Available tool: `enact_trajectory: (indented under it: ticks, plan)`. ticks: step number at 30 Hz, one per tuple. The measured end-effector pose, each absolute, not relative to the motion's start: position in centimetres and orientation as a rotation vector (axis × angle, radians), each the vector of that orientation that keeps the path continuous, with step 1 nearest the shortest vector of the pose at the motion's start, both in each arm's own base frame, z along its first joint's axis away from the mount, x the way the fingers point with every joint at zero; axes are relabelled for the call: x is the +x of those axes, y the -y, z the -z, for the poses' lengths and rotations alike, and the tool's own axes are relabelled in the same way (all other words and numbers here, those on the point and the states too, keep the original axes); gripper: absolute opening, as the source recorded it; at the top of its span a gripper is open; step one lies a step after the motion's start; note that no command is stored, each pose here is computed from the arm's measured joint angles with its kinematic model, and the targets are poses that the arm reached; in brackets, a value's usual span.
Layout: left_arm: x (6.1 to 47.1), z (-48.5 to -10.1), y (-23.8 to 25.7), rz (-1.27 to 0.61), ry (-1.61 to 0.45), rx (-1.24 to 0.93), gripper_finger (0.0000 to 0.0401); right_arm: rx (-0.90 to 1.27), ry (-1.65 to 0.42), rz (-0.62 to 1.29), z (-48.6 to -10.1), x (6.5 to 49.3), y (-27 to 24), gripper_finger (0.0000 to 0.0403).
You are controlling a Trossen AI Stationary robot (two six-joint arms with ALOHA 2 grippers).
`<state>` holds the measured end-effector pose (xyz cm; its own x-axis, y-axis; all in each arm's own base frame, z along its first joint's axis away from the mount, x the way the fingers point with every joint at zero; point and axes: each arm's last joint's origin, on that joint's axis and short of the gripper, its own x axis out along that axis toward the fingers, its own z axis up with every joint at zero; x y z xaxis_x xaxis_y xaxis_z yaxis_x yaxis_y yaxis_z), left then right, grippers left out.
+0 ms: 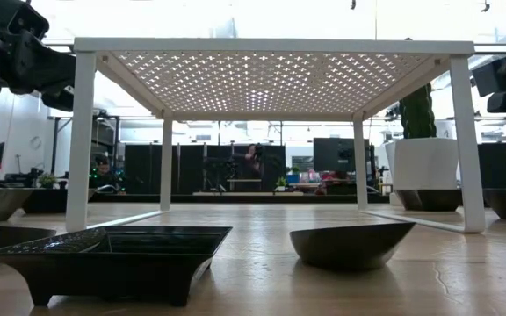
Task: Pick & Place Mini shaped plates
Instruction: Put the distorted square plate on the shelf
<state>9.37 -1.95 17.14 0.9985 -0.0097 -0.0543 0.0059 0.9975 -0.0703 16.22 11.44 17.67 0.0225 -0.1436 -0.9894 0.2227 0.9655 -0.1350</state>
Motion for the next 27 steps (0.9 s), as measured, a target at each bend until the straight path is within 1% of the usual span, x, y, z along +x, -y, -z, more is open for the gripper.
enact_trajectory:
  ticks: [19,27]
  plan:
    - [9.4,-17.1,2.0,0.008,-0.054,-0.07,0.0,0.071,-1.534,0.317,-16.0,15.4,-11.1,0.0094]
    - [9.4,-17.1,2.0,0.008,-0.055,-0.07,0.0,0.077,-1.532,0.323,-16.0,15.4,-11.1,0.0069]
